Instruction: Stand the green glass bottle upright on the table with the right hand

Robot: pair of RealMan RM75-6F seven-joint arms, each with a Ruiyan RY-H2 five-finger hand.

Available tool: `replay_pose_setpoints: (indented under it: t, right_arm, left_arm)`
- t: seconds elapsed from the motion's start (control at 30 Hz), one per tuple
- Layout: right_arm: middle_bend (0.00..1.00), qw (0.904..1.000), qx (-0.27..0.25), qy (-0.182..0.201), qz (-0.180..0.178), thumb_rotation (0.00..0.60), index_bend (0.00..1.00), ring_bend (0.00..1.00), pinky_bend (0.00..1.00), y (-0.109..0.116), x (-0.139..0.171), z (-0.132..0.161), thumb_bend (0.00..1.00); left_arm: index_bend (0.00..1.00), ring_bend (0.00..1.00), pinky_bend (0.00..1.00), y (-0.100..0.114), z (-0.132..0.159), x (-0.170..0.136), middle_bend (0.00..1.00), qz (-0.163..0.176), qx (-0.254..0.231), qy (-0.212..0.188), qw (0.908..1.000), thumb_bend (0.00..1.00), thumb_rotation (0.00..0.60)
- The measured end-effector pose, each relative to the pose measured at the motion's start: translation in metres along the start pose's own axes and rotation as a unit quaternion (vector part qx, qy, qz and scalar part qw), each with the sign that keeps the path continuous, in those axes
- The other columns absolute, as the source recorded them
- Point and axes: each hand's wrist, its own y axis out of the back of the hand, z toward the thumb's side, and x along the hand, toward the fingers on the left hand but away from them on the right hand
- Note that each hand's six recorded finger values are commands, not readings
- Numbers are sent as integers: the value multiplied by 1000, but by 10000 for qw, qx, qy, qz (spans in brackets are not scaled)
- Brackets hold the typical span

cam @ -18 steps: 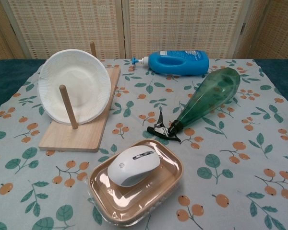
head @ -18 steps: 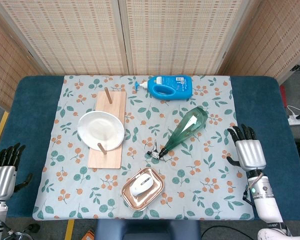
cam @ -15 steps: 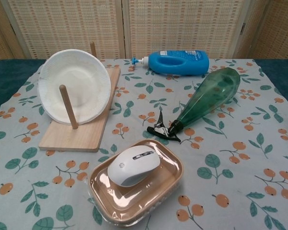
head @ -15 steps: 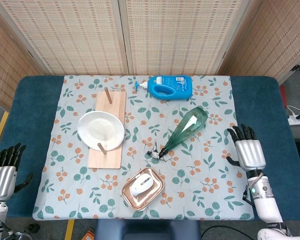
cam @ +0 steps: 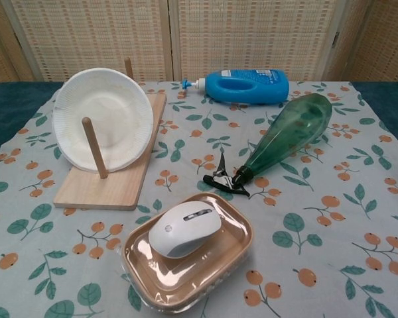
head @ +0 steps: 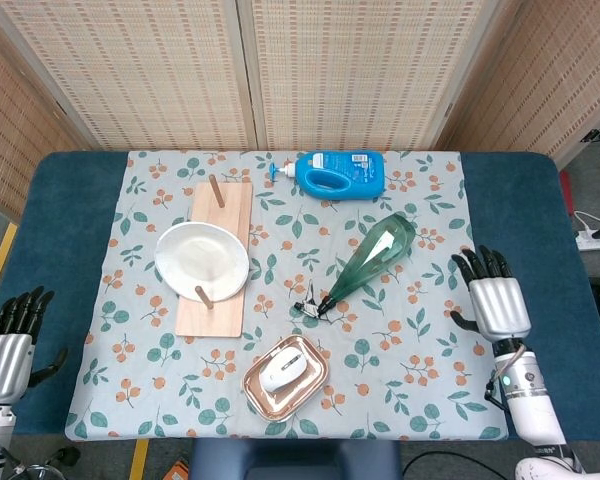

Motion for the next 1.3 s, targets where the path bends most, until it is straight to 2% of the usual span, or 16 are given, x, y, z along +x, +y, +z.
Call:
replay_pose_setpoints:
  t: [0.13, 0.23, 0.33, 0.43, 0.53, 0.63, 0.77, 0.87, 1.03, 1.3]
  right_arm:
    - [120, 10000, 25, 62, -16, 600, 157, 0, 101, 1, -4, 4, 123]
    - [121, 9996, 121, 247, -1, 600, 157, 0, 101, 0, -8, 9, 119]
    - [124, 9977, 328, 597, -32, 600, 162, 0, 99, 1, -12, 16, 41]
    - [142, 9911, 748, 1089, -161, 600, 200, 0, 96, 2, -18, 25, 0]
    - [169, 9765, 1325, 1677, -289, 600, 230, 0, 96, 1, -28, 36, 0]
    - [207, 9538, 1951, 2246, -421, 600, 260, 0, 96, 0, -38, 49, 0]
    - [230, 9172, 2635, 2931, -579, 600, 283, 0, 96, -8, -52, 71, 0]
    - [230, 9034, 2791, 3196, -623, 600, 286, 0, 96, -16, -65, 82, 0]
    - [230, 9013, 2555, 3437, -649, 600, 292, 0, 97, -24, -88, 105, 0]
    - [239, 9156, 2006, 3434, -593, 600, 293, 0, 97, -36, -116, 139, 0]
  left_arm:
    - [0, 0, 0, 1, -1, 0, 0, -5, -31, -9, 10000, 284, 600]
    - [0, 0, 0, 0, -1, 0, 0, -21, -31, -15, 10000, 285, 600]
    - [0, 0, 0, -1, 0, -1, 0, -41, -29, -36, 10000, 286, 600]
    - [1, 0, 0, -1, 0, 0, 0, -54, -16, -50, 10000, 286, 600]
    - [3, 0, 0, -1, 2, -1, 0, -46, -6, -64, 10000, 286, 600]
    - [4, 0, 0, 0, 3, -2, 0, -43, -4, -77, 10000, 286, 600]
    - [7, 0, 0, 0, 2, -1, 0, -39, 3, -45, 10000, 285, 600]
    - [9, 0, 0, -2, -1, 0, 0, -59, 18, 1, 10000, 285, 600]
    - [11, 0, 0, -4, -3, 3, 0, -90, 10, 42, 10000, 285, 600]
    - [12, 0, 0, -6, -6, 7, 0, -124, -8, 109, 9999, 285, 600]
